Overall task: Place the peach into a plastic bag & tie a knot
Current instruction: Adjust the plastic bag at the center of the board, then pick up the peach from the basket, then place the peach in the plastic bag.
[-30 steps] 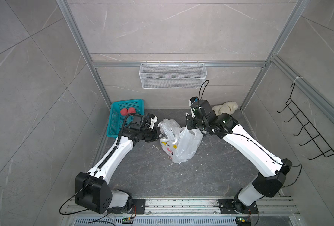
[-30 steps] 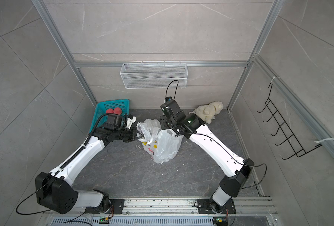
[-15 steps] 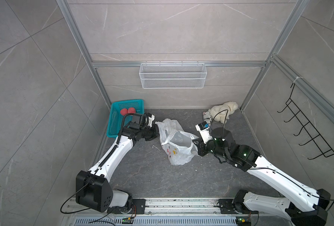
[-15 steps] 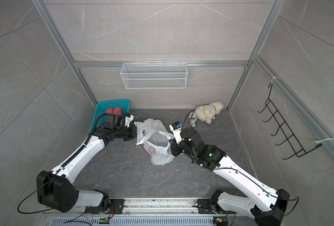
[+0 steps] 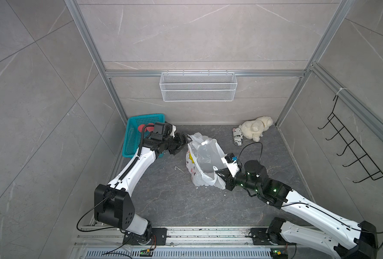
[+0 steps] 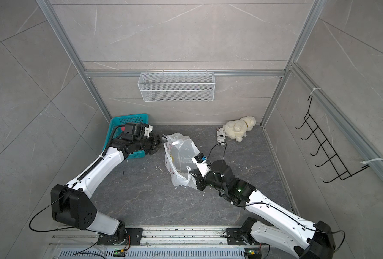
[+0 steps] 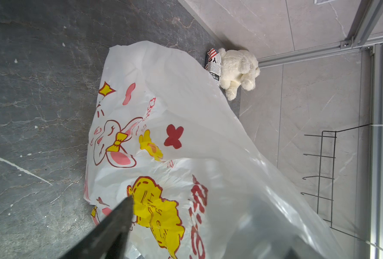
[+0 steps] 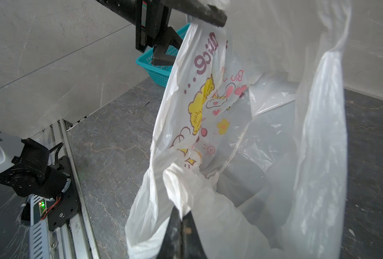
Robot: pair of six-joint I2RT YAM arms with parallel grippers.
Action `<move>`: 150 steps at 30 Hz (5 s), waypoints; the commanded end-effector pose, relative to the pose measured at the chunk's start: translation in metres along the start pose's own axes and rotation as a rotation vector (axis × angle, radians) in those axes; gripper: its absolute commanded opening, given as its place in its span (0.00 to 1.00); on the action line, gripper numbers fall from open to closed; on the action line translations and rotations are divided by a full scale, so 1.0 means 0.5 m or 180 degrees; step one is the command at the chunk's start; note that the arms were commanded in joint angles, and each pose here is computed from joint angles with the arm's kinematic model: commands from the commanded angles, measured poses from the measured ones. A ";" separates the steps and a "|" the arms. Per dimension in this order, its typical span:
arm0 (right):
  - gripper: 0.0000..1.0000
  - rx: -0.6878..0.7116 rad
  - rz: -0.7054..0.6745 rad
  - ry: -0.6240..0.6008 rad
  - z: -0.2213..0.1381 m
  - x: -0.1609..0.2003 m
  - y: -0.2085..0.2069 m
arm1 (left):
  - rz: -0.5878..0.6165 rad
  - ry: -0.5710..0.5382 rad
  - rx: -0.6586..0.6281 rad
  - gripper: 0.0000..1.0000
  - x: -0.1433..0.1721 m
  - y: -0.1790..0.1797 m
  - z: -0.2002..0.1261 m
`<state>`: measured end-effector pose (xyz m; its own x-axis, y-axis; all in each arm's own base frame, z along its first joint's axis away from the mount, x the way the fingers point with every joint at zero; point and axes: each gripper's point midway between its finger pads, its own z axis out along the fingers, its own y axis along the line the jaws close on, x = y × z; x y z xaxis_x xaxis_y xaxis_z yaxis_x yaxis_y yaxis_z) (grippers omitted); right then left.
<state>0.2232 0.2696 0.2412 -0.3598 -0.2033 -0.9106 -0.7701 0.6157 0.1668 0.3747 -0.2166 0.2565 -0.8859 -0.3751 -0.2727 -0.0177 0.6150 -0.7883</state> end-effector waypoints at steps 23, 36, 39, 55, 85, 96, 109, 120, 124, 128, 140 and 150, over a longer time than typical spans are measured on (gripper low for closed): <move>0.00 -0.0097 0.0072 -0.0467 0.010 -0.023 0.008 | -0.0317 -0.1146 -0.1872 1.00 -0.089 0.198 -0.311; 0.00 -0.0105 0.0071 -0.0466 0.014 -0.016 0.008 | -0.0773 -0.1563 -0.1845 1.00 -0.411 0.346 -0.173; 0.00 -0.0118 0.0074 -0.0447 0.019 -0.013 0.009 | -0.0784 -0.1571 -0.1936 0.99 -0.459 0.379 -0.141; 0.00 -0.0129 0.0032 -0.0325 0.036 0.002 0.013 | -0.0655 -0.1625 -0.2021 0.99 -0.595 0.532 0.025; 0.00 -0.0208 -0.0124 -0.0227 0.058 0.016 0.034 | -0.0100 -0.2057 -0.1913 0.73 -0.693 0.611 0.103; 0.00 -0.0196 -0.0140 -0.0256 0.053 0.014 0.034 | -0.0011 -0.2115 -0.1762 0.50 -0.711 0.584 0.102; 0.00 -0.0142 -0.0128 -0.0314 0.044 0.010 0.029 | -0.0050 -0.2006 -0.0662 0.40 -0.623 0.300 0.042; 0.00 -0.0088 -0.0119 -0.0405 0.028 0.005 0.025 | -0.0119 -0.1811 0.0183 0.38 -0.311 0.073 -0.115; 0.00 -0.0088 -0.0113 -0.0412 0.030 0.007 0.024 | 0.0259 -0.1636 0.0350 0.39 -0.132 0.001 -0.182; 0.00 -0.0064 -0.0126 -0.0396 0.036 0.010 0.021 | 0.0596 -0.1333 0.0494 0.39 0.029 -0.045 -0.230; 0.00 -0.0001 -0.0178 -0.0472 0.025 0.007 0.015 | 0.0473 -0.0165 0.0830 0.37 0.303 -0.016 -0.268; 0.00 0.0019 -0.0201 -0.0484 0.023 0.010 0.013 | 0.0538 0.0135 0.0856 0.34 0.312 -0.059 -0.168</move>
<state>0.2239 0.2828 0.2266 -0.2602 -0.1362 -0.9559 -0.7821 0.6103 0.1259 0.1885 -0.2191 0.2572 -0.9017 -0.2509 -0.3521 0.1867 0.5086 -0.8405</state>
